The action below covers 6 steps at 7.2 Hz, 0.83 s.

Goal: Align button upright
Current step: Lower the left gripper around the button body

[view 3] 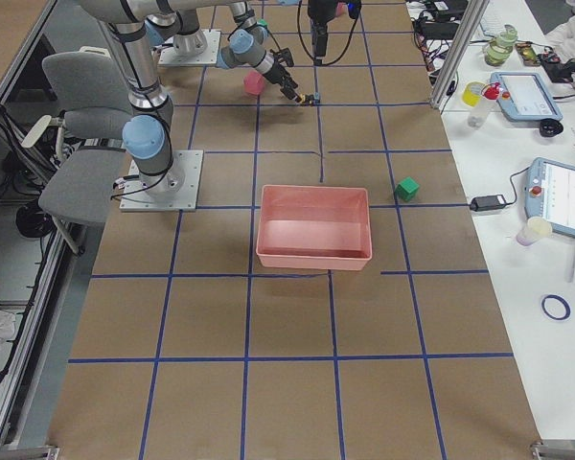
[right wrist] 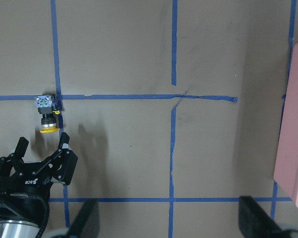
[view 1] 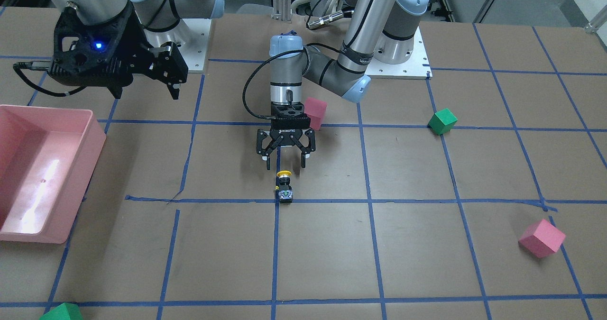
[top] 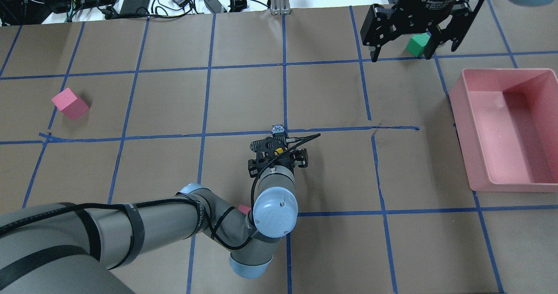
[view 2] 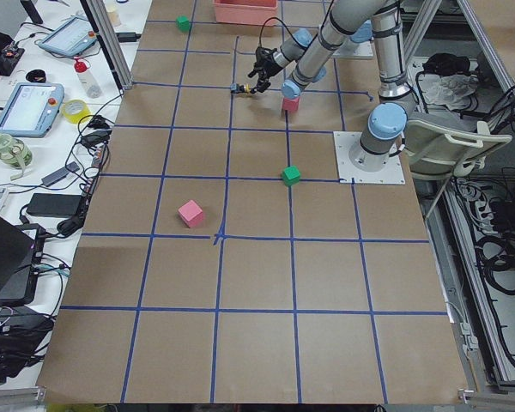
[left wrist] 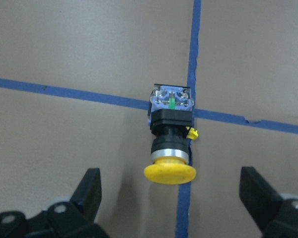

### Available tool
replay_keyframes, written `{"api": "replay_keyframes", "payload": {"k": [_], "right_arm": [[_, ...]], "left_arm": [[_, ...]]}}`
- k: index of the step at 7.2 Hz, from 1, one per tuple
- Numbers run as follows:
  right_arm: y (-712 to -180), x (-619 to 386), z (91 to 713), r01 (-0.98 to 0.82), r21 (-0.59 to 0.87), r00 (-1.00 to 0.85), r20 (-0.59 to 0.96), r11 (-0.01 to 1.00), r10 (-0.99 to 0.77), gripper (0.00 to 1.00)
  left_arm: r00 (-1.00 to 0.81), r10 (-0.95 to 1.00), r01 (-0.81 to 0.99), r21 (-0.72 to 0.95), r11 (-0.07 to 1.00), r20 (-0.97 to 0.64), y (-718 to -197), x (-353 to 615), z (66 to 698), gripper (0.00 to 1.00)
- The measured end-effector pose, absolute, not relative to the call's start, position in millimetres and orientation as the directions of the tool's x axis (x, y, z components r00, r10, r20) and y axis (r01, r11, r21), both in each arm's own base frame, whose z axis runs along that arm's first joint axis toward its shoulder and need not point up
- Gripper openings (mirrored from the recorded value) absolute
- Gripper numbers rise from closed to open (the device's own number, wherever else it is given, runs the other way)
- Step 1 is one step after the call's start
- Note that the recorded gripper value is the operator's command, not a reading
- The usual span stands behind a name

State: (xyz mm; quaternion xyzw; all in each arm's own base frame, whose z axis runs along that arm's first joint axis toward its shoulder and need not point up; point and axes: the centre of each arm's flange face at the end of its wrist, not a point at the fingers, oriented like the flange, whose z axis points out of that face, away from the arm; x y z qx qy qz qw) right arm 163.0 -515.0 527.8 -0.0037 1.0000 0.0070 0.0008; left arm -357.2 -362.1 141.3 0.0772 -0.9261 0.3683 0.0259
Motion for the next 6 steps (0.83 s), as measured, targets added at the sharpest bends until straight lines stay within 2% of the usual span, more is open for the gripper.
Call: {"api": "replay_keyframes", "payload": {"k": [1, 2, 5, 6], "right_arm": [[-516.0, 163.0, 528.5, -0.008, 0.006, -1.0, -0.002, 1.0, -0.008, 0.99], [-516.5, 162.8, 528.7, -0.008, 0.002, -1.0, -0.001, 1.0, -0.008, 0.99], [-516.8, 162.4, 528.5, -0.007, 0.001, -1.0, 0.0, 1.0, -0.007, 0.99], [-516.8, 162.4, 528.3, -0.007, 0.001, -1.0, 0.0, 1.0, -0.007, 0.99]], "left_arm": [[-0.99, -0.11, -0.144, -0.689, 0.71, 0.093, -363.6, -357.8, 134.3, 0.98], [-0.992, -0.095, -0.126, -0.698, 0.705, 0.083, -365.4, -358.8, 128.0, 0.92], [-0.996, -0.066, -0.092, -0.714, 0.694, 0.065, -367.0, -359.5, 119.5, 0.51], [-0.996, -0.061, -0.086, -0.717, 0.692, 0.06, -367.4, -359.6, 120.0, 0.29]]}}
